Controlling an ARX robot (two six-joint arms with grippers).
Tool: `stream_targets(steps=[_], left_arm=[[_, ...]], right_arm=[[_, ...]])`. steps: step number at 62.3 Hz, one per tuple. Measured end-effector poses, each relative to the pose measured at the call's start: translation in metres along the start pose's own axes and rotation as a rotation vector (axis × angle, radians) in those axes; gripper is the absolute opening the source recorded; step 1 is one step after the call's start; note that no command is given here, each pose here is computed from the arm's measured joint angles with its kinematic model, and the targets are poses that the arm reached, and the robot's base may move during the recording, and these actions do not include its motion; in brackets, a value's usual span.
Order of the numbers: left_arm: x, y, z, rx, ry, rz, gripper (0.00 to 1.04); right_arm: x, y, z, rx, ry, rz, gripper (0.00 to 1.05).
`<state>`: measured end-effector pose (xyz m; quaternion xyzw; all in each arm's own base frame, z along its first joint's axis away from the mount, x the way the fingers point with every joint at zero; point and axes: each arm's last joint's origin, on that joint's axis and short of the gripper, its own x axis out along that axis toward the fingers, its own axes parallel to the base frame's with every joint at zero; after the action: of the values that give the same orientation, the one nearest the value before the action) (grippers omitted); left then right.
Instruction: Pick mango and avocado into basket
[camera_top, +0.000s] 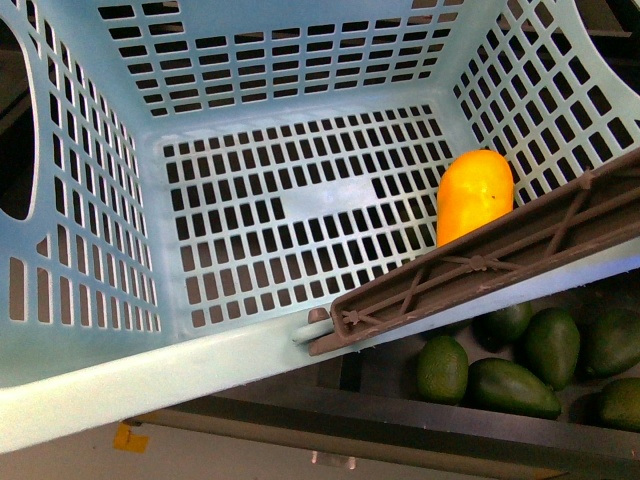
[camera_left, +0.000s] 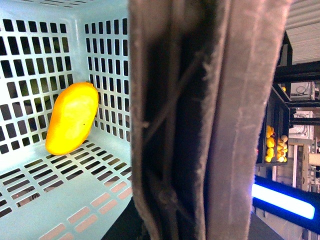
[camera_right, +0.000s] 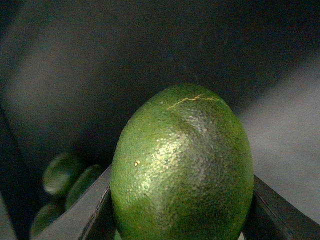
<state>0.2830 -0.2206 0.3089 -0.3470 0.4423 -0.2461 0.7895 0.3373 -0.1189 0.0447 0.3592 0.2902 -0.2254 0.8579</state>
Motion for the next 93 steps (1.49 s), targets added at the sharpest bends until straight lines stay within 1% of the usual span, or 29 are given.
stream_targets(steps=[8, 15, 19, 26, 32, 38, 44, 47, 55, 63, 73, 81, 84, 88, 93], left_arm=[[0.0, 0.0, 0.0, 0.0, 0.0, 0.0, 0.15], [0.0, 0.0, 0.0, 0.0, 0.0, 0.0, 0.15], [0.0, 0.0, 0.0, 0.0, 0.0, 0.0, 0.15], [0.0, 0.0, 0.0, 0.0, 0.0, 0.0, 0.15], [0.0, 0.0, 0.0, 0.0, -0.002, 0.002, 0.15], [0.0, 0.0, 0.0, 0.0, -0.001, 0.001, 0.15], [0.0, 0.0, 0.0, -0.001, 0.001, -0.001, 0.15], [0.0, 0.0, 0.0, -0.001, 0.002, -0.002, 0.15], [0.0, 0.0, 0.0, 0.0, 0.0, 0.0, 0.15], [0.0, 0.0, 0.0, -0.001, 0.001, 0.0, 0.15], [0.0, 0.0, 0.0, 0.0, -0.003, 0.002, 0.15], [0.0, 0.0, 0.0, -0.002, 0.003, -0.002, 0.15], [0.0, 0.0, 0.0, -0.002, 0.002, -0.002, 0.15], [0.0, 0.0, 0.0, -0.002, 0.002, -0.001, 0.15], [0.0, 0.0, 0.0, -0.002, 0.0, 0.0, 0.15]], right_arm=[[-0.046, -0.005, 0.009, 0.023, -0.054, 0.075, 0.55], [-0.096, 0.001, 0.008, 0.023, -0.097, 0.167, 0.55], [-0.131, 0.013, 0.011, 0.011, -0.143, 0.246, 0.55], [-0.182, 0.035, 0.028, 0.011, -0.262, 0.394, 0.55], [-0.215, 0.052, 0.035, -0.002, -0.333, 0.468, 0.55], [-0.236, 0.073, 0.031, -0.035, -0.362, 0.525, 0.55], [-0.246, 0.099, 0.015, -0.079, -0.353, 0.602, 0.55], [-0.245, 0.111, 0.005, -0.099, -0.332, 0.62, 0.55], [-0.238, 0.136, -0.015, -0.162, -0.284, 0.631, 0.55], [-0.229, 0.155, -0.028, -0.193, -0.247, 0.626, 0.55], [-0.217, 0.187, -0.049, -0.245, -0.183, 0.639, 0.55], [-0.21, 0.199, -0.062, -0.275, -0.139, 0.634, 0.55], [-0.209, 0.201, -0.064, -0.275, -0.131, 0.633, 0.6], [-0.208, 0.203, -0.065, -0.274, -0.125, 0.629, 0.71], [-0.207, 0.203, -0.064, -0.269, -0.123, 0.627, 0.81]])
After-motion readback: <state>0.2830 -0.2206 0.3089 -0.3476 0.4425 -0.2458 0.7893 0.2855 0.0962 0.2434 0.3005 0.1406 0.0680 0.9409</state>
